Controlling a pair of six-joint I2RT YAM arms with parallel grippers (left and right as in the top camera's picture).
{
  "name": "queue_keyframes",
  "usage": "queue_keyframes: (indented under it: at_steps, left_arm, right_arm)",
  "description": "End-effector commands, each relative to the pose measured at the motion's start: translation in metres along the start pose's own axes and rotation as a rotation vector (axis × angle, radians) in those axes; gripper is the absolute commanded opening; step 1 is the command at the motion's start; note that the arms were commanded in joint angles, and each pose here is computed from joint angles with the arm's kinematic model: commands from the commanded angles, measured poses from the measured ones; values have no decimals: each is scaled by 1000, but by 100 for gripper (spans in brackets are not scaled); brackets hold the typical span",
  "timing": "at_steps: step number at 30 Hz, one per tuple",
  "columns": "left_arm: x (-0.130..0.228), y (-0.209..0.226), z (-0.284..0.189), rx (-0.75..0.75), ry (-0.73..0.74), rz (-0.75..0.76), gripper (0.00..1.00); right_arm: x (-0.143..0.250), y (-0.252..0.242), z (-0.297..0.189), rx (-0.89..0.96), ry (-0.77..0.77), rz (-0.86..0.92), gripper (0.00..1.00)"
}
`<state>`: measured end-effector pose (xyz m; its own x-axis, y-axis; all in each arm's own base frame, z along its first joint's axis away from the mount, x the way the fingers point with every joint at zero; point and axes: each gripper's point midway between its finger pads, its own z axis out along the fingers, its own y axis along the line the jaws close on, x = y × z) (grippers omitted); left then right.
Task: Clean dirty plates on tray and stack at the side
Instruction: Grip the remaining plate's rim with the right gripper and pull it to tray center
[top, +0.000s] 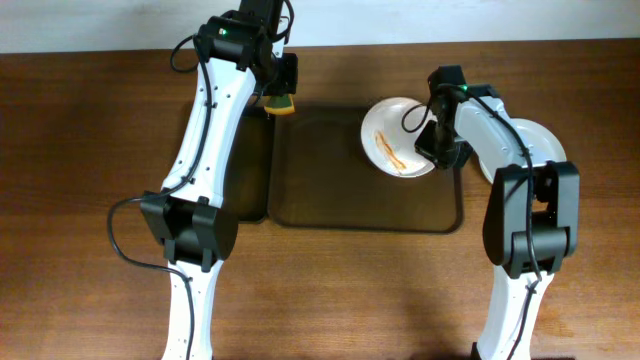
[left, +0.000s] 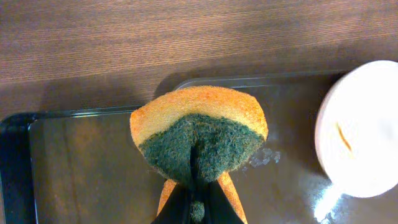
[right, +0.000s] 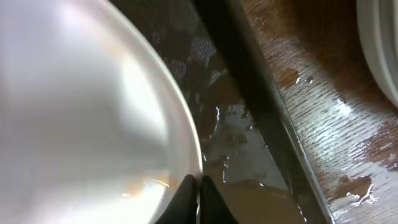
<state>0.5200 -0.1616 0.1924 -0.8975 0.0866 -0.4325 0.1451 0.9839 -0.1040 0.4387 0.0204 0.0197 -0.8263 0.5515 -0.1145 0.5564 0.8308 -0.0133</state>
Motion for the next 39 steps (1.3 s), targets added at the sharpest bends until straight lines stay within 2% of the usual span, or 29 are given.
queue_keyframes:
  at_steps: [1, 6, 9, 11, 12, 15, 17, 19, 22, 26, 29, 32, 33, 34, 36, 37, 39]
  left_arm:
    - [-6, -1, -11, 6, -30, 14, 0]
    - [-6, -1, -11, 6, -30, 14, 0]
    - [-6, -1, -11, 6, -30, 14, 0]
    - [-6, -1, -11, 6, -31, 14, 0]
    - [-6, -1, -11, 6, -31, 14, 0]
    - [-6, -1, -11, 6, -33, 14, 0]
    - [-6, -1, -11, 6, -33, 14, 0]
    - [-6, -1, -11, 6, -32, 14, 0]
    - [-6, -1, -11, 6, -32, 14, 0]
    - [-6, -1, -11, 6, -32, 14, 0]
    - [-4, -1, -11, 4, -22, 13, 0]
    - [-3, -1, -11, 4, -18, 14, 0]
    - [-3, -1, -11, 4, -18, 14, 0]
    - [-3, -1, -11, 4, -19, 14, 0]
    - [-3, -1, -11, 4, -18, 14, 0]
    - [-3, -1, -11, 4, -18, 14, 0]
    - [-3, -1, -11, 4, -17, 14, 0]
  right_arm:
    - [26, 4, 9, 3, 94, -89, 4]
    - [79, 16, -3, -25, 256, -288, 4]
    - [85, 25, -35, -113, 251, -376, 5]
    - [68, 36, -64, -187, 153, -502, 37]
    - [54, 47, -73, -229, 74, -623, 54]
    - [27, 67, -68, -253, -81, -859, 63]
    - [22, 77, -53, -261, -107, -942, 61]
    - [26, 76, -37, -253, -75, -995, 55]
    - [34, 78, -23, -276, -39, -1073, 50]
    - [47, 92, -9, -358, -18, -1175, 48]
    - [50, 106, 5, -365, -37, -1214, 49]
    - [52, 118, 12, -355, -67, -1246, 45]
    - [52, 123, 11, -359, -84, -1252, 40]
    - [52, 126, 10, -361, -91, -1239, 23]
    - [50, 126, 11, -351, -73, -1111, 9]
    - [54, 122, 11, -345, -40, -1046, 4]
    - [62, 113, 13, -325, 27, -954, 4]
